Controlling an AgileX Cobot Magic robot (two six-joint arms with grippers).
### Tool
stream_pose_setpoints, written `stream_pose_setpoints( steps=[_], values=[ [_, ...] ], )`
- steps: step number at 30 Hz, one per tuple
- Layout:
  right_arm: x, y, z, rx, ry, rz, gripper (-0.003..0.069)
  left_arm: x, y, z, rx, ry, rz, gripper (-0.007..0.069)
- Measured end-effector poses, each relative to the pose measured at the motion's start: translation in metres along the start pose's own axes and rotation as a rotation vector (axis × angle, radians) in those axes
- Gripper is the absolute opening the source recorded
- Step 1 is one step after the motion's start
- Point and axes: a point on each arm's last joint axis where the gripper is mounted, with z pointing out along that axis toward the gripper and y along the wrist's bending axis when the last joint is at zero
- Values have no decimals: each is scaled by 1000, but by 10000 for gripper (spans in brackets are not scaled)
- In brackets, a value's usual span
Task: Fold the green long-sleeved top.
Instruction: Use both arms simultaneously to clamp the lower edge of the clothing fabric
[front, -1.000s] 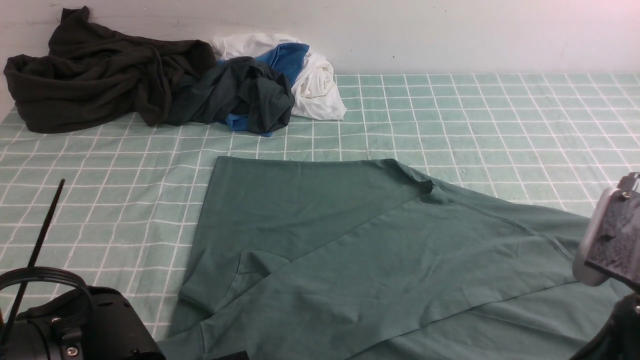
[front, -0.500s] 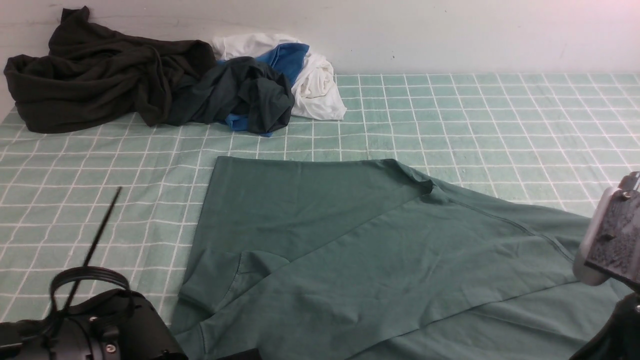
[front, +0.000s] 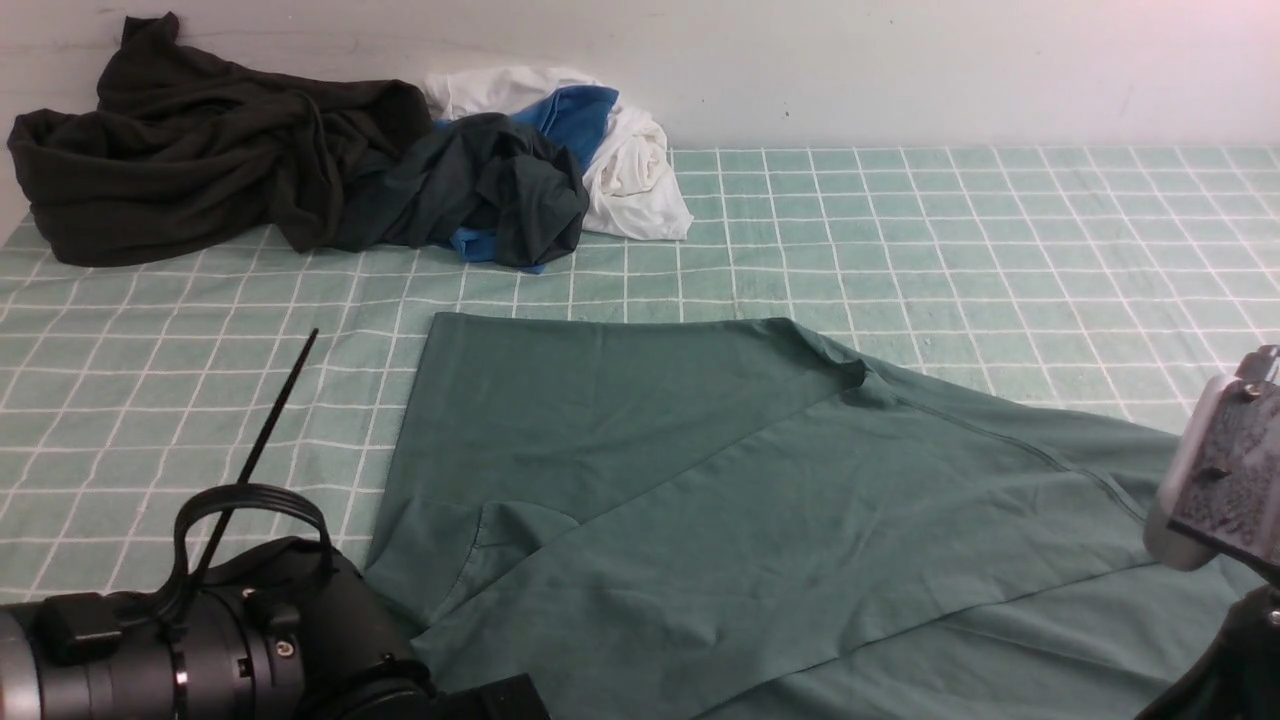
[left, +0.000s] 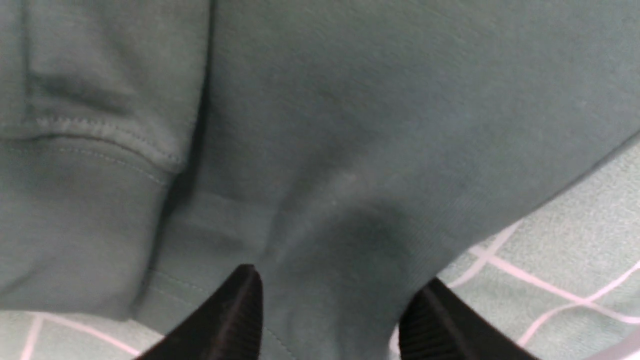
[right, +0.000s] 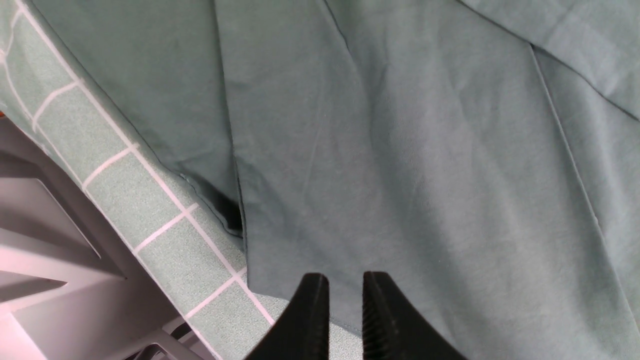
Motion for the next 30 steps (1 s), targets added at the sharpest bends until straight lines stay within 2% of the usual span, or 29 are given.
stream_pose_setpoints(
  steps=[2,5,8,13,15,21,25,26,30],
  values=[
    [0,0,0,0,0,0,97,-1,1,1,-4,4,4,352],
    [0,0,0,0,0,0,97,-2,1,3,-10,16,10,309],
    [0,0,0,0,0,0,97,-2,1,7,-7,35,11,229],
    [0,0,0,0,0,0,97,-2,1,8,-3,47,17,40],
    [0,0,0,0,0,0,97,-2,1,8,2,46,17,11],
    [1,-1,0,19,12,-58,115,4,-1,2,14,68,10,6],
    [3,-4,1,56,40,-121,175,13,-3,-11,20,59,2,6],
    [9,-7,6,77,74,-149,242,18,-4,-19,21,50,2,6],
    [30,-10,29,82,203,-174,361,25,-5,-26,26,51,20,6]
  ],
)
